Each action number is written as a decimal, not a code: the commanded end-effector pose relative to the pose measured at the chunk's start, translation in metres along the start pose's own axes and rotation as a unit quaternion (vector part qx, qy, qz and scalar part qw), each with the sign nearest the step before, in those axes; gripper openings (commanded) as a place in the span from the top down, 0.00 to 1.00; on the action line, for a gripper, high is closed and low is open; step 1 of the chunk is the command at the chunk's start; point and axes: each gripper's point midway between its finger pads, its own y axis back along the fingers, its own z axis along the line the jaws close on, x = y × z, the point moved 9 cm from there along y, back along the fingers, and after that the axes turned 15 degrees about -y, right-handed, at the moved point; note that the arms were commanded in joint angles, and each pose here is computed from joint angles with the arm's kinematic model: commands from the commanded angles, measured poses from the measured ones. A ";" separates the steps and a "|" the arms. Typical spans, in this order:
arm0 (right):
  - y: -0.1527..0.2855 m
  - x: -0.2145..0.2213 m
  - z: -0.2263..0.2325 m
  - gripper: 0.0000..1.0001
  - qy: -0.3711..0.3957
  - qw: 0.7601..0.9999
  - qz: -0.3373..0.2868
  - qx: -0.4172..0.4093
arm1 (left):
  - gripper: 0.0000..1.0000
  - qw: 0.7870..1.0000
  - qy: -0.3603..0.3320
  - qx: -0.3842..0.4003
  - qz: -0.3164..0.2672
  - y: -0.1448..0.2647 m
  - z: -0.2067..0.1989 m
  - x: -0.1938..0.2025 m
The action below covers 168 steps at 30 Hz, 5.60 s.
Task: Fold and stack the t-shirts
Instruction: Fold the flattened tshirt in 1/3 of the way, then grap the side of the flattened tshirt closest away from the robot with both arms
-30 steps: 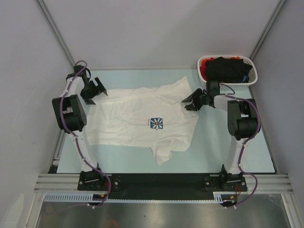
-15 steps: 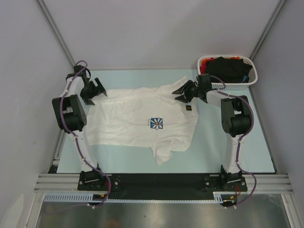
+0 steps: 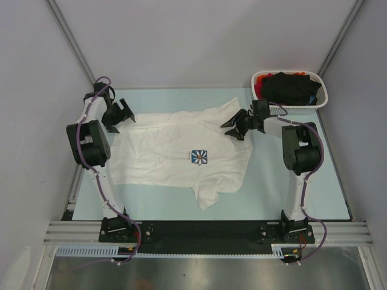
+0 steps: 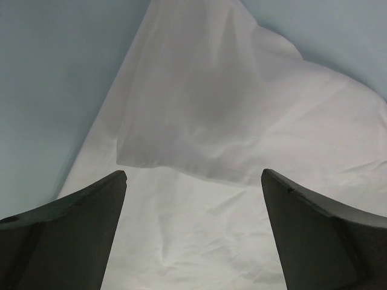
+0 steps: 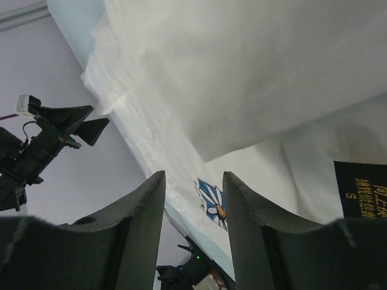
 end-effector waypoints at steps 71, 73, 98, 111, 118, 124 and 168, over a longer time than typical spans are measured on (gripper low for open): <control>0.045 0.054 0.009 0.02 0.153 0.957 0.044 0.242 | 0.00 0.998 0.001 -0.030 -0.060 0.064 -0.006 -0.023; 0.061 0.057 0.023 0.00 0.177 0.955 0.012 0.237 | 0.00 0.997 0.000 -0.025 -0.068 0.077 -0.008 -0.017; 0.163 0.168 -0.103 0.08 0.127 0.957 0.124 0.230 | 0.00 0.992 0.049 -0.092 0.064 0.104 0.026 0.182; 0.134 0.220 -0.115 0.11 0.165 0.945 0.203 0.195 | 0.00 0.977 0.077 -0.144 0.136 0.086 0.053 0.201; 0.092 0.229 -0.117 0.13 0.209 0.923 0.215 0.243 | 0.00 0.974 0.087 -0.147 0.148 0.079 0.067 0.193; 0.076 0.228 -0.114 0.14 0.223 0.911 0.218 0.271 | 0.00 0.978 0.080 -0.130 0.146 0.079 0.070 0.186; 0.093 0.205 -0.087 0.12 0.275 0.913 0.108 0.283 | 0.00 0.993 0.061 -0.102 0.027 0.093 0.061 0.177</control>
